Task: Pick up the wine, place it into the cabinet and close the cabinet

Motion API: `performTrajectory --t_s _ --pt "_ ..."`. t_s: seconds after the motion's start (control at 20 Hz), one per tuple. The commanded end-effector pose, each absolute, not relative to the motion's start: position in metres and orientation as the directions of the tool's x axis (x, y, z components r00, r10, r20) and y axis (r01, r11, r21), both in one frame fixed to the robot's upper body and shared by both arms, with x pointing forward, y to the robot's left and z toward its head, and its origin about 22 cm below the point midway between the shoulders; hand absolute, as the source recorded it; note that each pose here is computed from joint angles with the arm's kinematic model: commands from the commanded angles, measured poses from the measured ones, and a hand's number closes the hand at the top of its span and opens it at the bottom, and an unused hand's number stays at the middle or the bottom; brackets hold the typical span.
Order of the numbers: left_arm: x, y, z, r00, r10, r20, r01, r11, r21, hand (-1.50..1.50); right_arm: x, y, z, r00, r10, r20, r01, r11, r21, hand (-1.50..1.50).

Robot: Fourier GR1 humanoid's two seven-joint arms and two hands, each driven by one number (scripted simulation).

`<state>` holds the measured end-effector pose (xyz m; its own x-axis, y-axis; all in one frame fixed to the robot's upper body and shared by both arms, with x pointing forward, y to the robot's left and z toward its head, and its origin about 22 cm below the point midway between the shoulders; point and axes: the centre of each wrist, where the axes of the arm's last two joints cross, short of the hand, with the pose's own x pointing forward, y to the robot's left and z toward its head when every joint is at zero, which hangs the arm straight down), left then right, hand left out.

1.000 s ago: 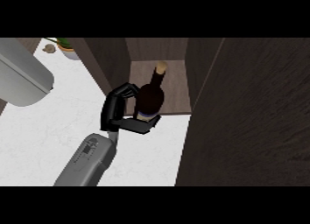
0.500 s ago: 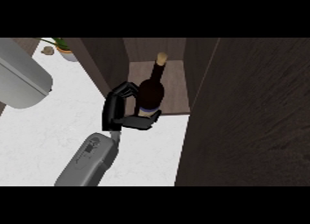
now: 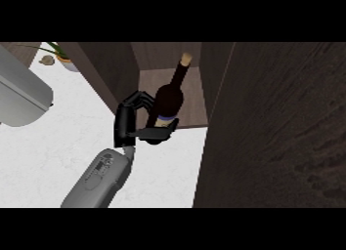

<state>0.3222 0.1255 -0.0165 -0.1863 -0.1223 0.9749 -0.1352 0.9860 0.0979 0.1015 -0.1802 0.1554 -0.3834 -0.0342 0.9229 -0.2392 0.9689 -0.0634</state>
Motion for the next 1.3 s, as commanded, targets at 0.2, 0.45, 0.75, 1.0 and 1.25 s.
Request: performTrajectory --t_s 0.2,0.45,0.75,1.0,1.25 --pt "0.378 0.112 0.017 -0.065 -0.065 0.996 -0.067 0.996 0.061 1.50 0.081 -0.184 0.177 -0.346 -0.140 0.927 -0.303 0.952 0.031 -1.50" --pt "0.404 0.127 0.019 -0.048 -0.080 0.996 -0.094 0.993 0.075 1.50 0.080 -0.187 0.178 -0.373 -0.148 0.916 -0.306 0.951 0.029 -1.50" --pt "0.423 0.133 0.031 -0.086 -0.140 0.986 -0.123 0.984 0.129 1.50 0.082 -0.187 0.175 -0.375 -0.132 0.918 -0.317 0.948 0.006 -1.50" --pt "0.427 0.126 0.030 -0.123 -0.226 0.966 -0.150 0.967 0.208 -1.50 0.086 -0.186 0.170 -0.376 -0.139 0.916 -0.318 0.948 0.013 -1.50" --pt "0.430 0.136 0.025 -0.108 -0.278 0.954 -0.193 0.948 0.254 -1.50 0.080 -0.188 0.174 -0.383 -0.133 0.914 -0.323 0.946 0.002 -1.50"
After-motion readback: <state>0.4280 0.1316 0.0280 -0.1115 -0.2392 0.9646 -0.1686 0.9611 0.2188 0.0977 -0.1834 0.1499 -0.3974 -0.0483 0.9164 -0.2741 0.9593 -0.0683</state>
